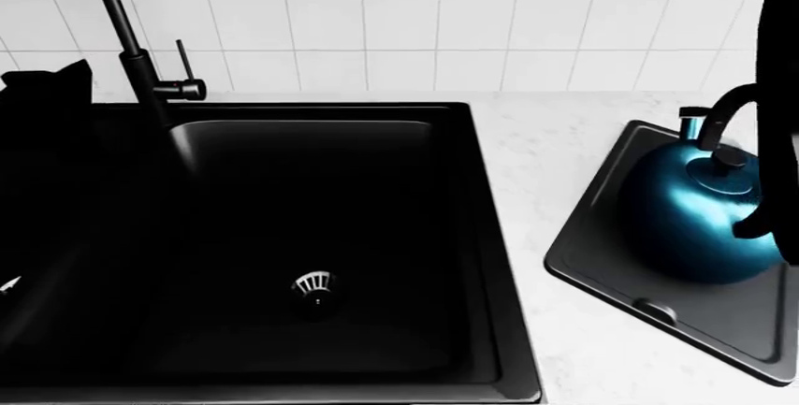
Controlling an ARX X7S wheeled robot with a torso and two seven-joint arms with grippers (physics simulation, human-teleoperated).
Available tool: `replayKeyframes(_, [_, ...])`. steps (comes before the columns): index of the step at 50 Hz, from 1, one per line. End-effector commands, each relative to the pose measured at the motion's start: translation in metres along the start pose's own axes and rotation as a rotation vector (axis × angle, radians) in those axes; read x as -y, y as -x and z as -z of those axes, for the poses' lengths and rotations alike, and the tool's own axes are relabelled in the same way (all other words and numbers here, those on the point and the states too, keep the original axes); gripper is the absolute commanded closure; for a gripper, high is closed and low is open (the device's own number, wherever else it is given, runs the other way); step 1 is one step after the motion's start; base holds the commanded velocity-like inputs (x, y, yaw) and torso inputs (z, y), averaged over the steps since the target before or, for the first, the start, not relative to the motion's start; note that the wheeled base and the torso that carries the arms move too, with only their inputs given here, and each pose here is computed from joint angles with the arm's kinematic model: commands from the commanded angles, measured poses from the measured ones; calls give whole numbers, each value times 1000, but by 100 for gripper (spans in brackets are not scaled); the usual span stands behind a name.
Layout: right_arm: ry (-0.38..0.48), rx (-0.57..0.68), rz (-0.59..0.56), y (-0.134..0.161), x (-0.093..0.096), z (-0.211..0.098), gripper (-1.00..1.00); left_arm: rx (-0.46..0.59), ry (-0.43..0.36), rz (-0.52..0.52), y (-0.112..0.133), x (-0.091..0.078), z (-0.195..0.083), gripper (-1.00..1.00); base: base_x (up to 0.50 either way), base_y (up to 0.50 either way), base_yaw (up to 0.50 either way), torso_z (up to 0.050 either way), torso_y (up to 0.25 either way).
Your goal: Pick the kettle from the counter and place it on the tray. Then pick the mug from the cabinet and place it on the tray. Then close the cabinet doors.
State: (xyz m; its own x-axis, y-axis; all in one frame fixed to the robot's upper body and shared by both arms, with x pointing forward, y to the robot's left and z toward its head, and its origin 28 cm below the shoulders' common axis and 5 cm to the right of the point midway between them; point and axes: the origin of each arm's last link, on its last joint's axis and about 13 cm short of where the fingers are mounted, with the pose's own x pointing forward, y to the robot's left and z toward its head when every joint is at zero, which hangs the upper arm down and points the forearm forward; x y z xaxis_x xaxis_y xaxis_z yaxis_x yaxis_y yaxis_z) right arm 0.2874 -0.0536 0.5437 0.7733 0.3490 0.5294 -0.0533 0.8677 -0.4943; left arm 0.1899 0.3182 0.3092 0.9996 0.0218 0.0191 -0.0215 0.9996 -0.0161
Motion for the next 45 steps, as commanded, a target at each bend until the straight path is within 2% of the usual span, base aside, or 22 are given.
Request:
replayKeyframes(1, [-206, -20, -256, -25, -45, 12, -100, -5, -1, -13, 1, -3, 3, -100, 0, 0, 0, 10, 0])
replayKeyframes(15, [-187, -100, -161, -44, -34, 45, -100, -8, 5, -15, 3, -5, 5, -100, 0, 0, 0, 11, 0])
replayKeyframes(32, [-193, -149, -91, -45, -29, 66, -100, -14, 11, -14, -1, -8, 10, -100, 0, 0, 0, 13, 0])
replayKeyframes(39, [-181, -30, -135, -45, -28, 20, -100, -15, 10, -10, -1, -6, 11, -100, 0, 0, 0, 9, 0])
replayKeyframes(45, [-152, 45, -162, -29, -28, -9, -100, -15, 8, -8, -1, -5, 10, -100, 0, 0, 0, 4, 0])
